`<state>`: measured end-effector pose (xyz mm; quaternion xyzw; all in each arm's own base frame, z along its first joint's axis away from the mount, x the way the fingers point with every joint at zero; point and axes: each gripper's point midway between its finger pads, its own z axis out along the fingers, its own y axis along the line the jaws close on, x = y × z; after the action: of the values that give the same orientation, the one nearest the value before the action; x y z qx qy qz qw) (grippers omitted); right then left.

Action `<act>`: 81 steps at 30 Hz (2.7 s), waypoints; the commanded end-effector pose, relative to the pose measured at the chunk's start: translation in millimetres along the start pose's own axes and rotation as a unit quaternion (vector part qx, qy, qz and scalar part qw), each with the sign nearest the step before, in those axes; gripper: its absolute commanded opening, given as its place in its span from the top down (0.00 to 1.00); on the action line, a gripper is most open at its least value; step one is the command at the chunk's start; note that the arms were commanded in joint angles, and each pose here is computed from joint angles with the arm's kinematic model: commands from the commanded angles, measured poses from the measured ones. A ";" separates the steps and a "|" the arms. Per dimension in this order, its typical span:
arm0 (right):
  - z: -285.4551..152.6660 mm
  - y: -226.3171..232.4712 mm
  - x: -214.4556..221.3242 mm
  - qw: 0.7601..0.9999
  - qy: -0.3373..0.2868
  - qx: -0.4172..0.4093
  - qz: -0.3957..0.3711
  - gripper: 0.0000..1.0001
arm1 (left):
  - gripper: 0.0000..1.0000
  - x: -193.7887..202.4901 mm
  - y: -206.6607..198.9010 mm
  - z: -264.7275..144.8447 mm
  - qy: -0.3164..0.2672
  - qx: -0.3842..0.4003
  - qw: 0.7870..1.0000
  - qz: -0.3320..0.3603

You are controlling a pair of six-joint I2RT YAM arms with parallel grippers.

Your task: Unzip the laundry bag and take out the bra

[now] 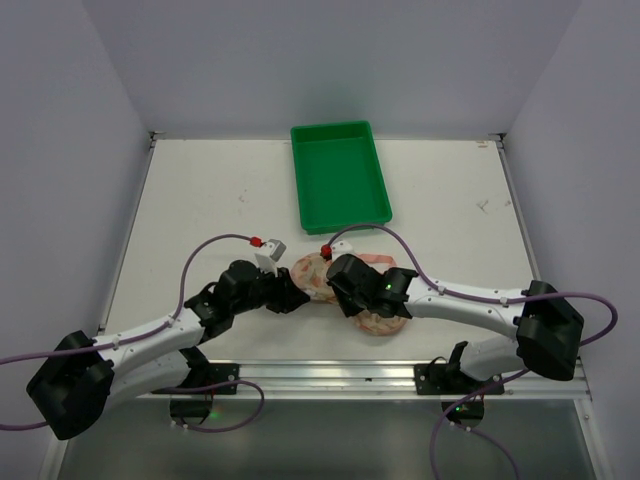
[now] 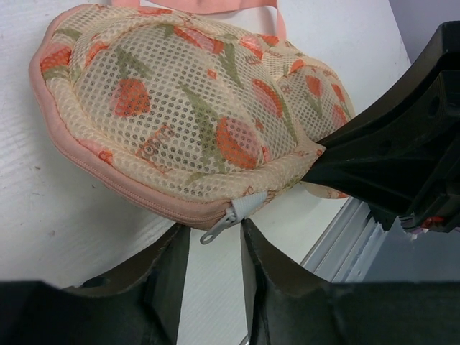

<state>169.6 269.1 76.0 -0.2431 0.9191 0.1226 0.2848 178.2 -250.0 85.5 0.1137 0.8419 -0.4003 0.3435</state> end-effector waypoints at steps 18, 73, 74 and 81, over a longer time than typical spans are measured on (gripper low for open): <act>-15.0 -14.1 13.8 0.999 0.003 0.010 0.037 1.00 | 1.00 -30.1 44.0 -14.4 -0.034 -0.121 0.991 0.038; -38.9 72.5 -96.3 0.978 -0.185 -0.021 -0.095 0.41 | 1.00 -65.8 -64.7 -37.0 -0.047 0.080 0.995 0.034; -41.3 74.4 -98.6 0.977 -0.188 -0.024 -0.094 0.43 | 1.00 -66.4 -65.2 -37.2 -0.048 0.080 0.995 0.034; -32.0 70.3 -91.7 0.979 -0.180 -0.010 -0.093 0.65 | 1.00 -71.8 -69.9 -40.7 -0.055 0.085 0.994 0.034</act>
<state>178.7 342.3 142.2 -0.3288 0.8331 0.1299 0.4253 178.6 -248.6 151.8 0.1371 0.8168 -0.4251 0.3652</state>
